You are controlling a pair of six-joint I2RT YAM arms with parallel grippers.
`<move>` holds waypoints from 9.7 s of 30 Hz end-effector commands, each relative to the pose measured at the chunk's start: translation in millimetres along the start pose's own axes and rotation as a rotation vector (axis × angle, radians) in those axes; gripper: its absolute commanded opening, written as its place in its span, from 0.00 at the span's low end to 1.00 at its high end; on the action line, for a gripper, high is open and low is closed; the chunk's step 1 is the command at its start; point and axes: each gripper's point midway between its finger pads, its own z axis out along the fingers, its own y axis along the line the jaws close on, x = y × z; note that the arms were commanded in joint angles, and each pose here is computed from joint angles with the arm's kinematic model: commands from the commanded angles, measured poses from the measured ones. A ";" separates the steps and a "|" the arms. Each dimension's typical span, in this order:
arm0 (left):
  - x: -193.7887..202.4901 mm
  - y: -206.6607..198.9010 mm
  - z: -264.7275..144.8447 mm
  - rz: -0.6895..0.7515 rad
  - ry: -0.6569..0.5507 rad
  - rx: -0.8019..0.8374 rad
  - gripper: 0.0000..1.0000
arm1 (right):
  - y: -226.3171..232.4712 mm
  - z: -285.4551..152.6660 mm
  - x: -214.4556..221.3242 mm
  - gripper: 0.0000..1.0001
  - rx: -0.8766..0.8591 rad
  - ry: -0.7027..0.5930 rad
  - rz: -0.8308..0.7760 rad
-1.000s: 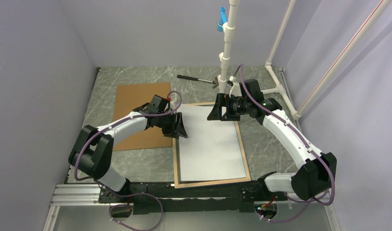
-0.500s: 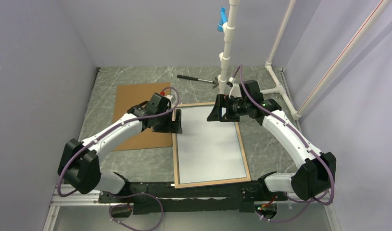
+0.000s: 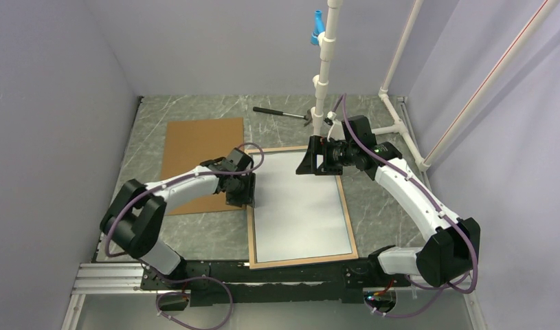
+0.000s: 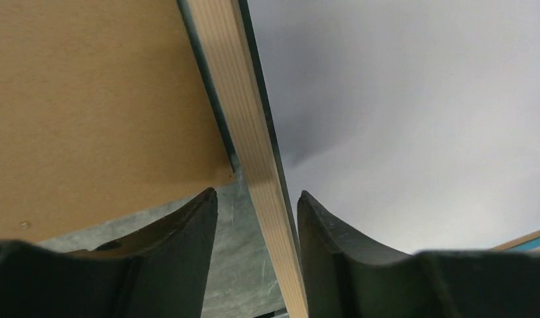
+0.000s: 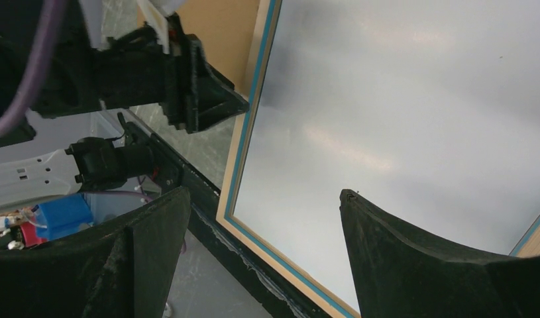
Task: Put the photo into the frame
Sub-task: Turn over the photo from the photo frame, then pick up the photo frame item at the center of the board.
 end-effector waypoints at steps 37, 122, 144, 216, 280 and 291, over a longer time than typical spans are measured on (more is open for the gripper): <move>-41.0 -23.5 -29.3 -0.052 -0.216 0.366 0.96 | 5.3 35.1 -4.2 0.92 -0.101 0.015 0.004; -41.1 316.3 -50.4 -0.727 -0.092 -0.591 0.98 | 37.1 263.6 57.0 0.95 0.063 0.301 -0.015; -37.2 215.9 -14.2 -0.659 -0.126 0.010 0.89 | 95.2 230.5 29.6 0.95 -0.123 0.274 -0.009; 15.8 131.7 -16.3 -0.487 -0.175 0.036 0.90 | 4.2 133.3 19.5 0.01 -0.153 0.111 0.138; -82.8 -4.2 -269.6 -0.272 -0.686 0.559 1.00 | 231.6 40.0 -3.9 0.68 -0.092 0.085 -0.378; -81.7 -2.3 -267.1 -0.275 -0.671 0.543 0.99 | 266.3 30.4 14.3 0.83 -0.327 0.140 -0.375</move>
